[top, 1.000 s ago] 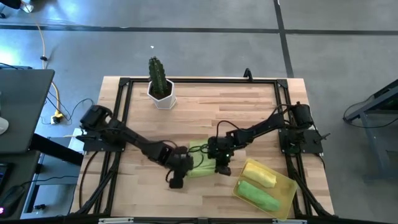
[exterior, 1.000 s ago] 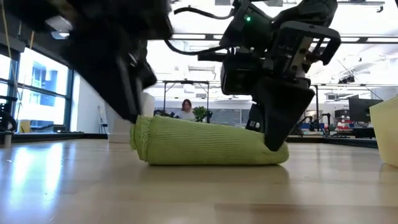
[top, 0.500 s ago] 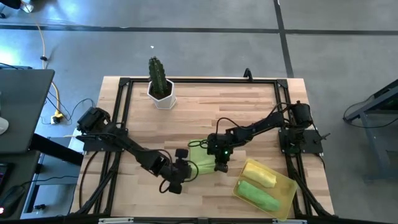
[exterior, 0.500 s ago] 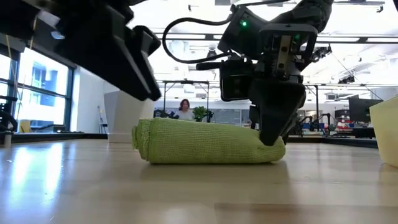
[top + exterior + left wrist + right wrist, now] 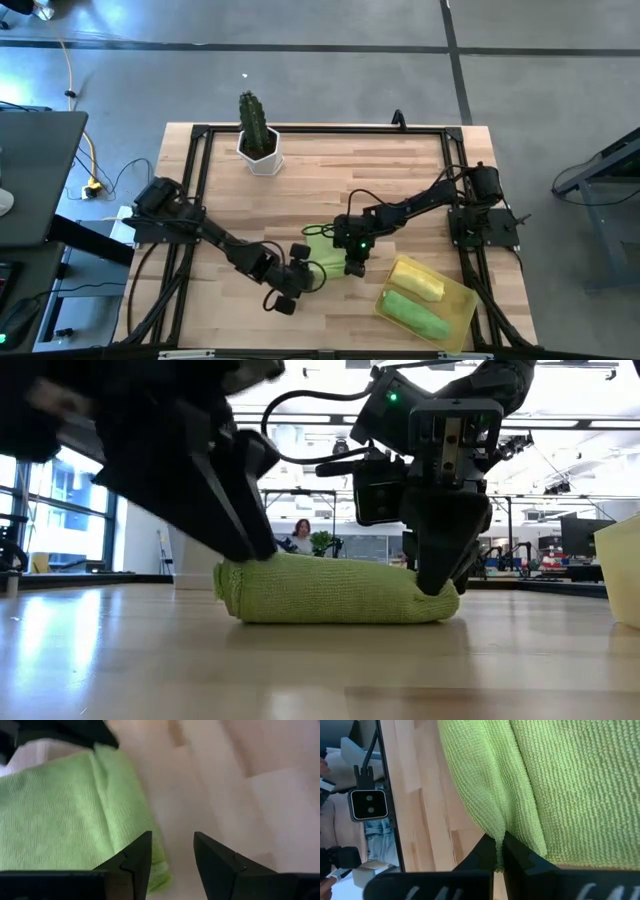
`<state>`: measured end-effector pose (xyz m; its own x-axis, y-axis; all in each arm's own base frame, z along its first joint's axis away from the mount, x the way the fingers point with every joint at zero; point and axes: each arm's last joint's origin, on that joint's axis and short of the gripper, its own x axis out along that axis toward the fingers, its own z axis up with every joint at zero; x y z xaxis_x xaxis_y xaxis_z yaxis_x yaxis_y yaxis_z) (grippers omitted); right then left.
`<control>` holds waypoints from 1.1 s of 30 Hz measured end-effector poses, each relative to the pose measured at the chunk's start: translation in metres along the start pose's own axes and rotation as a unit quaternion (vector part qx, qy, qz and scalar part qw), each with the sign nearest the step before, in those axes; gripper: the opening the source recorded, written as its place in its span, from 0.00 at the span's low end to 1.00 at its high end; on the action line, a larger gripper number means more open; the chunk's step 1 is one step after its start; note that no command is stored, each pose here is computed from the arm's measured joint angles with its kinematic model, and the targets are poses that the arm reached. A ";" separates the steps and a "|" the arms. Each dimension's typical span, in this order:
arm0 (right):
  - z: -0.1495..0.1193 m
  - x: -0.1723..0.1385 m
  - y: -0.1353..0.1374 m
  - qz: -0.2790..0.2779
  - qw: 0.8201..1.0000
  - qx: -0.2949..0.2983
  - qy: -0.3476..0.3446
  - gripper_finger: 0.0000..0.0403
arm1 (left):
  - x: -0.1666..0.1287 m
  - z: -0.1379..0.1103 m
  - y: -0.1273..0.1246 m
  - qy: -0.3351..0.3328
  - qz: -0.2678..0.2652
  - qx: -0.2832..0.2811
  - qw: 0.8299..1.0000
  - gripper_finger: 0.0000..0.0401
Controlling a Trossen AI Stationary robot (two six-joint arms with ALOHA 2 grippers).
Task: Roll microfiber towels into tight, uniform cylinder then place into a basket
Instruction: Roll the light green towel
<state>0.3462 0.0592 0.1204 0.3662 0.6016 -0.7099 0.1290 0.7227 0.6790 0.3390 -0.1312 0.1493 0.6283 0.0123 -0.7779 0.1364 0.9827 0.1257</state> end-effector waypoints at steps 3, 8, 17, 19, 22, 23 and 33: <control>0.000 0.000 0.000 0.000 1.000 -0.001 -0.001 0.00 | 0.005 -0.003 0.005 0.011 0.026 0.002 1.000 0.34; 0.000 0.000 0.000 0.000 1.000 -0.002 -0.001 0.00 | 0.007 -0.003 0.014 0.013 0.048 0.002 0.999 0.34; 0.000 0.000 0.000 0.000 1.000 -0.007 -0.001 0.00 | 0.012 -0.002 0.037 0.021 0.054 -0.024 0.998 0.34; 0.000 0.000 0.001 0.000 1.000 -0.007 -0.001 0.00 | 0.016 -0.003 0.041 0.027 0.038 -0.031 0.998 0.34; 0.000 0.000 0.001 0.000 1.000 -0.016 -0.001 0.00 | 0.022 -0.006 0.048 0.036 0.033 -0.038 0.998 0.34; 0.000 0.000 0.001 0.000 1.000 -0.017 -0.001 0.00 | 0.024 -0.007 0.050 0.041 0.031 -0.040 0.998 0.34; 0.002 -0.001 0.003 0.005 0.995 -0.101 -0.007 0.15 | 0.037 -0.015 0.058 0.071 -0.034 -0.107 0.991 0.34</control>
<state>0.3478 0.0597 0.1234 0.3802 0.6049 -0.6997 -0.0623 0.7715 0.6331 0.3585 -0.0709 0.1190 0.5067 -0.0451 -0.8609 0.0002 0.9986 -0.0522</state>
